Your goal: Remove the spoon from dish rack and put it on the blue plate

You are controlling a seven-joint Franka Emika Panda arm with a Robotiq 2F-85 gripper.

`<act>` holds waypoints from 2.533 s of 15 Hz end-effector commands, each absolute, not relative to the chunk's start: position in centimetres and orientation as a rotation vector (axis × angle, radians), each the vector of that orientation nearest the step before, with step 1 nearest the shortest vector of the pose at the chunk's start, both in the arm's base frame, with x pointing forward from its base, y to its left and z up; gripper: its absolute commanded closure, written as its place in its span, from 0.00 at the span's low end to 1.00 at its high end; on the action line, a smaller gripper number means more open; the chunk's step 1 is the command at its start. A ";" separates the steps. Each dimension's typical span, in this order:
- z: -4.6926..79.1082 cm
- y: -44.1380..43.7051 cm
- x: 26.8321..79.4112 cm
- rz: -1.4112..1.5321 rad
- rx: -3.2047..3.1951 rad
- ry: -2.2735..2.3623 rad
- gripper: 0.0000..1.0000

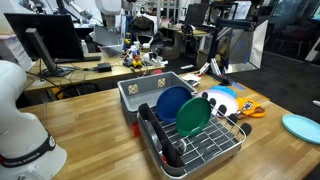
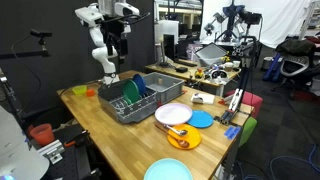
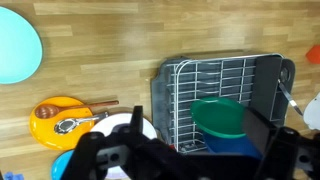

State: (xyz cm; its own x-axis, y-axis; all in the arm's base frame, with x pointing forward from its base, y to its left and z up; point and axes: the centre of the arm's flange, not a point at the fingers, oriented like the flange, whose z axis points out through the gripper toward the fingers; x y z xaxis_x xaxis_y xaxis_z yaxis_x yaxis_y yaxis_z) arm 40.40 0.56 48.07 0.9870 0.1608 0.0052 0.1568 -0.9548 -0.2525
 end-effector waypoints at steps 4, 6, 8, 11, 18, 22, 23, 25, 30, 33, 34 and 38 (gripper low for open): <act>47.3 1.8 41.8 -0.009 -2.888 -0.274 0.00; 46.5 3.4 42.6 -0.014 -2.887 -0.319 0.00; 45.3 5.4 43.3 -0.006 -2.868 -0.360 0.00; 43.3 8.5 43.8 0.045 -2.802 -0.405 0.00; 42.2 11.0 43.5 0.062 -2.773 -0.421 0.00; 42.3 10.9 43.5 0.056 -2.773 -0.417 0.00; 42.4 10.9 43.5 0.056 -2.773 -0.416 0.00; 42.2 11.0 43.7 0.051 -2.749 -0.421 0.00; 38.9 14.9 43.8 0.109 -2.638 -0.520 0.00; 35.8 18.1 43.9 0.188 -2.562 -0.594 0.00; 34.8 19.0 44.0 0.194 -2.536 -0.615 0.00; 31.4 21.9 45.0 0.285 -2.414 -0.653 0.00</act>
State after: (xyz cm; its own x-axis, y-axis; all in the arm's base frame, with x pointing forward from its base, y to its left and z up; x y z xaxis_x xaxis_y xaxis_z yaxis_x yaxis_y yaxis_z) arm 43.22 20.56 32.94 0.8751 0.4819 -0.0448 0.3803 -0.7419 -0.5523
